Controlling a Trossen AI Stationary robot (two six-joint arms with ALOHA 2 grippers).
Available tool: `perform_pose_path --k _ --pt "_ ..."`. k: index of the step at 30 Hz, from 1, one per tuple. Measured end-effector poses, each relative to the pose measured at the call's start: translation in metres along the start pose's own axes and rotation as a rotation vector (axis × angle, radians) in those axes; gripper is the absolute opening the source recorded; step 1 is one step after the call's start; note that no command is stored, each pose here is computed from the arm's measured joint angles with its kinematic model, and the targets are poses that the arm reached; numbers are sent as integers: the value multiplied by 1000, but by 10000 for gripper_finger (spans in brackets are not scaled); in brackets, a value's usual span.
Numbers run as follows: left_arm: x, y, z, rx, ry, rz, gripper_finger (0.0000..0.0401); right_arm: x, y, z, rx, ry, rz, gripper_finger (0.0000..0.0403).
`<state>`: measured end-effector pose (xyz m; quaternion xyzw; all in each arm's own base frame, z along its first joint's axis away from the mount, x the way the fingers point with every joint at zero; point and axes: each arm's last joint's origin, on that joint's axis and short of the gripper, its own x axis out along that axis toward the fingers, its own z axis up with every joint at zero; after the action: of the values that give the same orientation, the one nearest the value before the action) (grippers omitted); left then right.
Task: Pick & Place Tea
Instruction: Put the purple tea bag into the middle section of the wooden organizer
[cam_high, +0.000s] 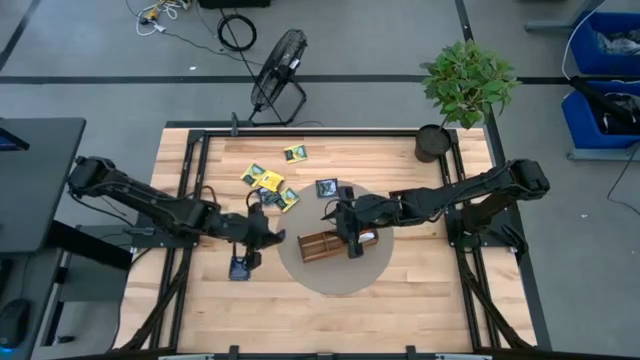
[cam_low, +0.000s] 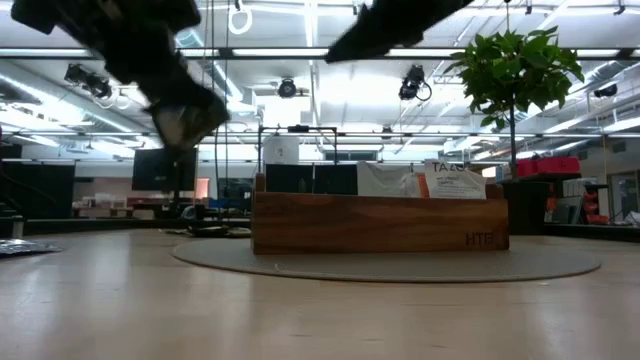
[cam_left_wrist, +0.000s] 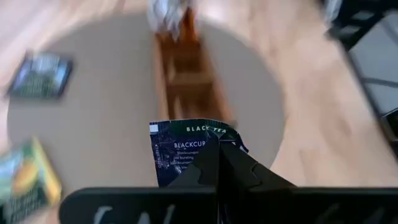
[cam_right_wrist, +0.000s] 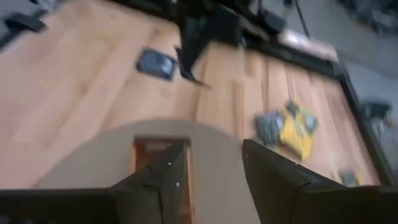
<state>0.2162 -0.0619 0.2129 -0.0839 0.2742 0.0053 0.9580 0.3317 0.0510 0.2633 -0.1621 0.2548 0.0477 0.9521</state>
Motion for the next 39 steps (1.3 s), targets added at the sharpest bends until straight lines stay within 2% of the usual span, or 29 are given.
perform_pose_path --k 6,9,14,21,28,39 --pt "-5 -8 16 51 -131 -164 4 0 0 7 -160 -93 43 169" --pt "-6 -10 20 64 -169 -211 3 -1 0 12 -217 -152 63 169" --pt "-7 -9 26 60 -225 -219 3 -3 0 21 -215 -265 111 169" --pt "-7 -5 31 48 -271 -211 3 11 3 18 -200 -288 131 169" --pt "-6 -3 32 42 -273 -220 3 27 3 27 -246 -285 117 169" --pt "-6 -3 31 45 -258 -227 3 61 4 43 -287 -178 208 169"
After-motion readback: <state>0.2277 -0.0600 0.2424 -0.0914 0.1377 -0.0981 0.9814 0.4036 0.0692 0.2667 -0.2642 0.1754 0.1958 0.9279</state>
